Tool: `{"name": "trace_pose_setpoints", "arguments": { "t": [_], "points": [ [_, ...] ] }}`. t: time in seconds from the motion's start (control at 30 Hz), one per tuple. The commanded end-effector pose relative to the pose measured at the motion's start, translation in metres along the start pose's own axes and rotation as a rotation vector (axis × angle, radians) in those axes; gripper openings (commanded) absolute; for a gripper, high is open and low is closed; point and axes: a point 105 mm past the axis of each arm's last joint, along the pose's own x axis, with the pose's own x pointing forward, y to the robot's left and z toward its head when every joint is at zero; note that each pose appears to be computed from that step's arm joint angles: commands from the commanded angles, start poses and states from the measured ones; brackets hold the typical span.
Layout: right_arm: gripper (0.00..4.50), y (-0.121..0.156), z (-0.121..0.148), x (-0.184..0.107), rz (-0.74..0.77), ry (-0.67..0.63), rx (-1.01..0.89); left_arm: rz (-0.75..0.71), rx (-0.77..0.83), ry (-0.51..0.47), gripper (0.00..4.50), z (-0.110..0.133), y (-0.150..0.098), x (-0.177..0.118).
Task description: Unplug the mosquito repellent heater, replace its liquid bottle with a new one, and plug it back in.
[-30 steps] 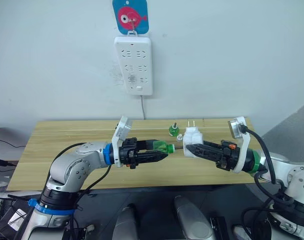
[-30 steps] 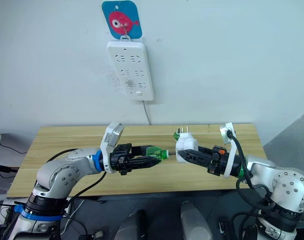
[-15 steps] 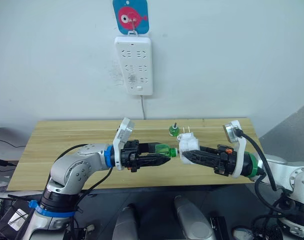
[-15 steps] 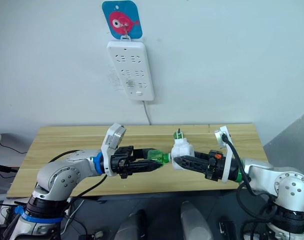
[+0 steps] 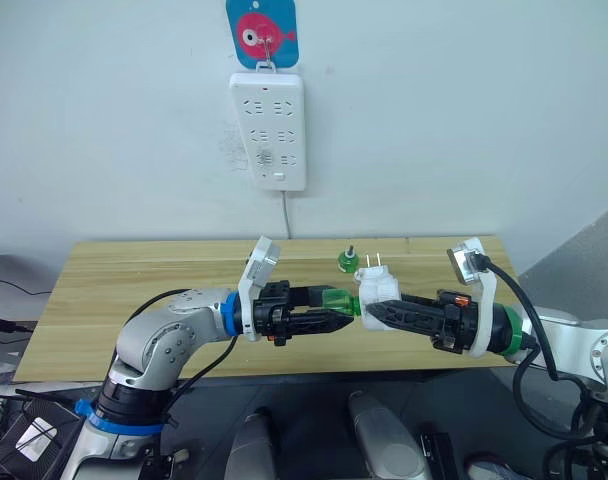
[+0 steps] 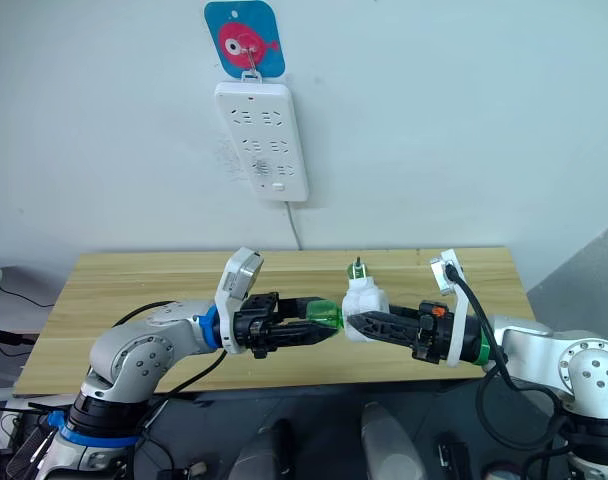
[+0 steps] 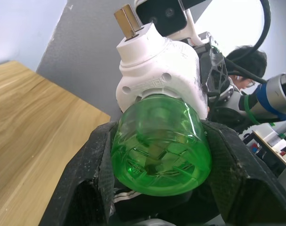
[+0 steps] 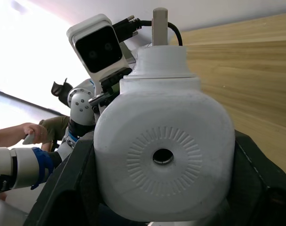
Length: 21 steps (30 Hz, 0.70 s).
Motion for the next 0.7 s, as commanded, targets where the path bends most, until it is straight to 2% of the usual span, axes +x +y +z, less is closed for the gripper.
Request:
{"name": "trace_pose_setpoints", "arguments": {
  "t": [0.03, 0.2, 0.37, 0.4, 0.47, 0.5, 0.7],
  "points": [
    [2.98, 0.022, -0.001, 0.005, 0.099, 0.010, -0.020, -0.028, 0.087, 0.016, 2.34, 0.001, -0.005, 0.006],
    [2.98, 0.029, -0.007, 0.011, 0.128, 0.058, -0.033, -0.075, 0.198, 0.029, 2.34, -0.005, -0.010, 0.019],
    [2.98, 0.029, -0.013, 0.012, 0.127, 0.100, -0.035, -0.052, 0.288, -0.004, 2.34, -0.003, -0.004, 0.026],
    [3.71, 0.028, -0.013, 0.012, 0.123, 0.107, -0.037, -0.041, 0.294, -0.014, 2.34, -0.002, -0.002, 0.027],
    [4.38, 0.026, -0.017, 0.009, 0.105, 0.138, -0.050, 0.009, 0.326, -0.046, 2.34, 0.002, 0.007, 0.026],
    [4.50, 0.025, -0.018, 0.009, 0.097, 0.144, -0.054, 0.022, 0.336, -0.054, 2.34, 0.003, 0.009, 0.025],
    [4.50, 0.023, -0.019, 0.006, 0.068, 0.168, -0.101, 0.047, 0.360, -0.080, 2.34, 0.005, 0.014, 0.027]
  ]
}}
